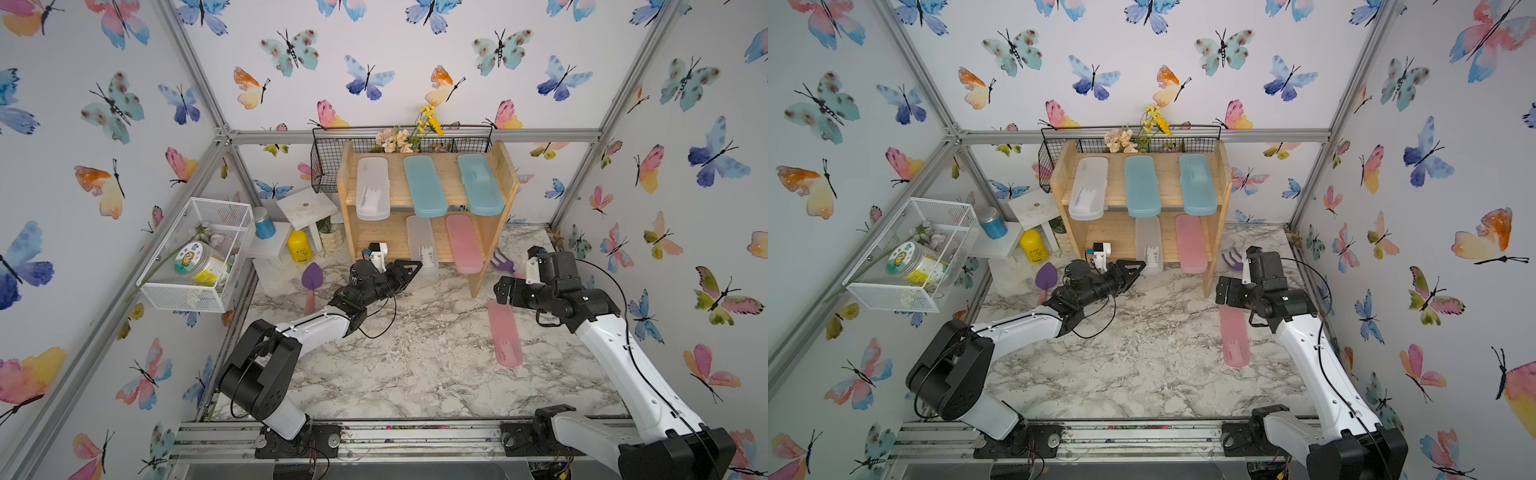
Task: Remove the pencil cases from the shelf
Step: Pick up the pencil case from the shelf, then place the pencil case at the center of the board, then pick up the pencil case from the shelf.
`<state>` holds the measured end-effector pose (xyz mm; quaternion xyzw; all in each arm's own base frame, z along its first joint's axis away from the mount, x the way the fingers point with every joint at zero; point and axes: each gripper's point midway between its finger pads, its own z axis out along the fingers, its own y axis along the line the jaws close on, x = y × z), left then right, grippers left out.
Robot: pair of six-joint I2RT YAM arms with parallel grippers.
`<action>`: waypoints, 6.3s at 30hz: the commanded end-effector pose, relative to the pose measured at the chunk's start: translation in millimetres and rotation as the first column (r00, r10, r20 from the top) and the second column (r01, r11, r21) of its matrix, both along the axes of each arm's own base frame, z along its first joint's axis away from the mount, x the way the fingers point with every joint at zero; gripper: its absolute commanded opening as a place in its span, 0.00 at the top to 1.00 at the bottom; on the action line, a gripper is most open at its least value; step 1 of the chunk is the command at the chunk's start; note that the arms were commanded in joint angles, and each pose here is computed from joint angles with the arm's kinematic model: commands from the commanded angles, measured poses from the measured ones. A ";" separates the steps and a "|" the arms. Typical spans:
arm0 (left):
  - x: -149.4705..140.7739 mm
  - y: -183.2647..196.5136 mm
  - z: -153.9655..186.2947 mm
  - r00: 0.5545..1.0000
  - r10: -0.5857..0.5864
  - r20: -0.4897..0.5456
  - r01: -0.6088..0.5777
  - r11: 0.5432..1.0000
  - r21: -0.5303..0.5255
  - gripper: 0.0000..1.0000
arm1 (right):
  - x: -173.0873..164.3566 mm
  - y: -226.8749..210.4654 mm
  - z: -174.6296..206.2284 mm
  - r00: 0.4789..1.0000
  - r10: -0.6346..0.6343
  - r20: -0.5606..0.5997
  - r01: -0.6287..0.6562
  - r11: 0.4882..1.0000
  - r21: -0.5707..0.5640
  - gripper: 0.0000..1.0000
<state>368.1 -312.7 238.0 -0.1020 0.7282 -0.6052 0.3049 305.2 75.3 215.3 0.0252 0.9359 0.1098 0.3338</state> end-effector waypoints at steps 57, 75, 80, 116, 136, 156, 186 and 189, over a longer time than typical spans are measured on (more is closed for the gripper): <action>-165.7 98.1 6.1 0.876 0.125 0.466 -0.319 0.875 0.365 0.94 | -39.7 321.8 62.7 0.818 0.478 0.320 -0.574 0.719 0.391 0.01; -164.4 116.1 7.0 0.874 0.177 0.453 -0.370 0.846 0.385 0.01 | -42.5 297.3 44.0 0.830 0.514 0.218 -0.556 0.795 0.242 0.26; -157.0 137.5 11.3 0.861 0.249 0.443 -0.453 0.771 0.447 0.01 | -69.4 216.9 -34.8 0.878 0.476 -0.056 -0.477 0.879 -0.011 0.22; -150.1 122.7 -9.6 0.882 0.229 0.413 -0.418 0.783 0.460 0.01 | -9.8 71.3 -194.5 0.929 0.105 -0.355 -0.177 0.968 -0.178 0.14; -122.2 9.7 56.0 0.949 -0.050 0.312 0.008 0.991 0.136 0.01 | -31.1 43.5 -49.4 0.994 0.103 0.047 -0.098 0.990 -0.097 0.01; -32.1 -113.1 24.8 0.965 -0.213 0.152 0.220 0.975 -0.029 0.00 | -5.5 20.4 3.2 0.994 0.084 0.065 -0.083 0.996 -0.022 0.01; 12.1 -119.2 -1.5 0.989 -0.128 0.068 0.129 0.992 -0.004 0.73 | 3.9 4.2 6.0 0.992 0.120 0.039 -0.117 0.989 -0.087 0.01; 6.7 -108.2 -0.9 0.992 -0.106 0.072 0.106 0.994 0.001 0.73 | 3.8 2.3 9.5 0.993 0.108 0.041 -0.104 0.990 -0.090 0.01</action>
